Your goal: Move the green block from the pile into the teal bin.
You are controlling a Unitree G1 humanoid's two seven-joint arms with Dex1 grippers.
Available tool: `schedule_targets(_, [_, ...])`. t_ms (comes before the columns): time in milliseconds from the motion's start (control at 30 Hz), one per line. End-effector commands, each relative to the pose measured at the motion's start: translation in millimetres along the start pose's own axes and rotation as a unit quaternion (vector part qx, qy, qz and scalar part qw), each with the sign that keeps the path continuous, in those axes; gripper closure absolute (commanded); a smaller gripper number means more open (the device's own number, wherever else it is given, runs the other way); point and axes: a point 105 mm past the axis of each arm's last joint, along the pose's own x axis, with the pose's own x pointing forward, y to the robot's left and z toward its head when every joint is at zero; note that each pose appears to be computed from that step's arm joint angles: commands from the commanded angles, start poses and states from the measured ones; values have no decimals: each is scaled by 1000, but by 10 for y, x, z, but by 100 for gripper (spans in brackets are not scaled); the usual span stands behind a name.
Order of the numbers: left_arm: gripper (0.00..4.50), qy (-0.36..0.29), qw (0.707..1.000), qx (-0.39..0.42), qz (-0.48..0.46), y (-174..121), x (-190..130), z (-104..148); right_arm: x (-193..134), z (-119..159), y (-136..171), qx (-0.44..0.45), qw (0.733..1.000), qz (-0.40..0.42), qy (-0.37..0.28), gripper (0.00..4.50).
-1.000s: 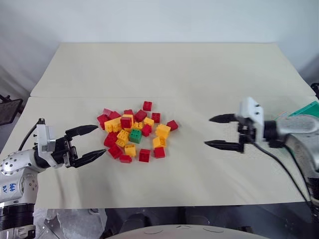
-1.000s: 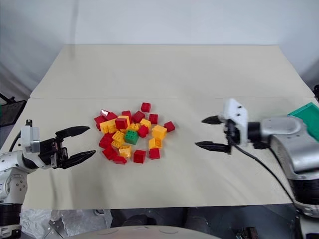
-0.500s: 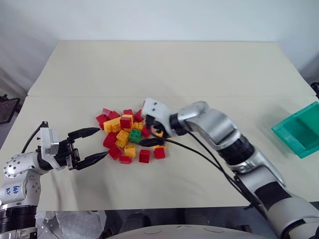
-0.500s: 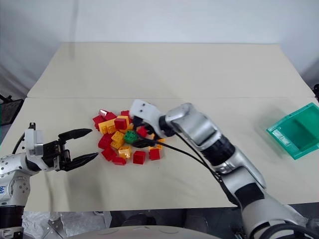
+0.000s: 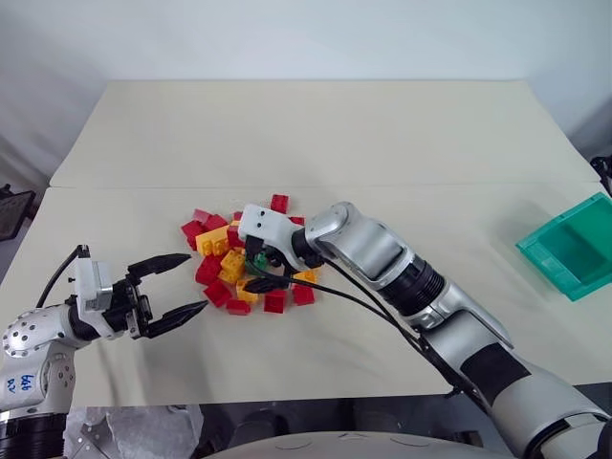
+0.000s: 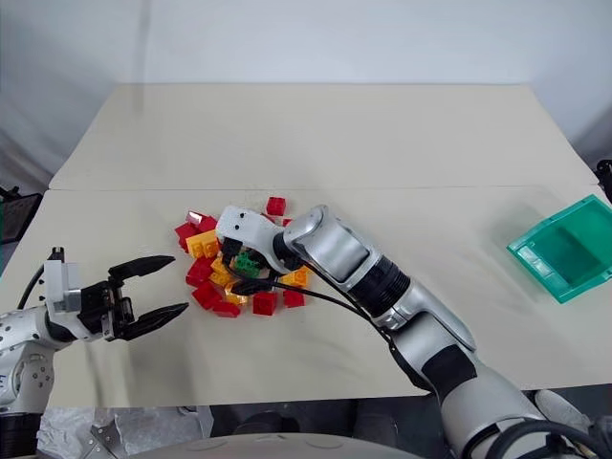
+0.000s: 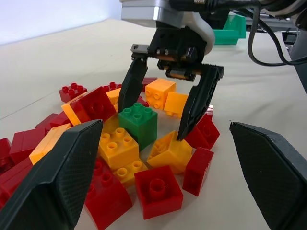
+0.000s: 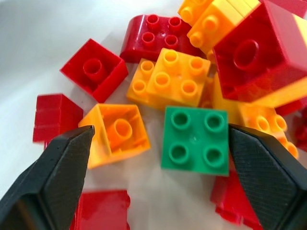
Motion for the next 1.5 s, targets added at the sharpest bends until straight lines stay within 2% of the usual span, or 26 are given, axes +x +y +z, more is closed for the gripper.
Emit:
schedule_targets(33, [0, -16, 1000, 25, -1, 1, -8, 128, 38, -15, -24, 4, 1000, -5, 6, 84])
schedule_targets(267, [0, 6, 999, 24, -29, -37, -9, 108, -92, 61, -98, 14, 999, -22, -27, 294])
schedule_targets(367, [0, 19, 997, 43, -57, -79, 65, 162, -319, 70, -180, 28, 997, -43, -57, 296])
schedule_targets(633, [0, -8, 994, 46, -97, -95, 367, 239, -791, -136, -254, 42, 991, -93, -83, 296])
schedule_targets(833, [0, -41, 987, 46, -146, -142, 757, 307, -1363, -149, -368, 56, 971, -163, -163, 296])
schedule_targets(900, [0, -51, 984, 51, -160, -147, 938, 328, -1658, -281, -445, 52, 959, -214, -177, 296])
schedule_targets(1033, [0, -70, 979, 62, -183, -174, 1218, 365, -2192, -593, -605, 46, 924, -338, -174, 296])
schedule_targets(1133, [0, -52, 977, 70, -194, -193, 1668, 212, -2879, -1152, -654, 64, 864, -486, -109, 296])
schedule_targets(1200, [0, -59, 978, 69, -189, -202, 1867, 188, -3170, -1300, -657, 77, 826, -550, -99, 296])
schedule_targets(1333, [0, -77, 983, 65, -155, -176, 2211, 222, -3600, -1510, -599, 112, 757, -636, -99, 296])
schedule_targets(1400, [0, -69, 986, 57, -143, -172, 2338, 203, -3711, -1630, -540, 130, 735, -660, -89, 296])
schedule_targets(1500, [0, -90, 982, 61, -157, -262, 2496, 272, -3948, -1972, -398, 155, 672, -723, -34, 296])
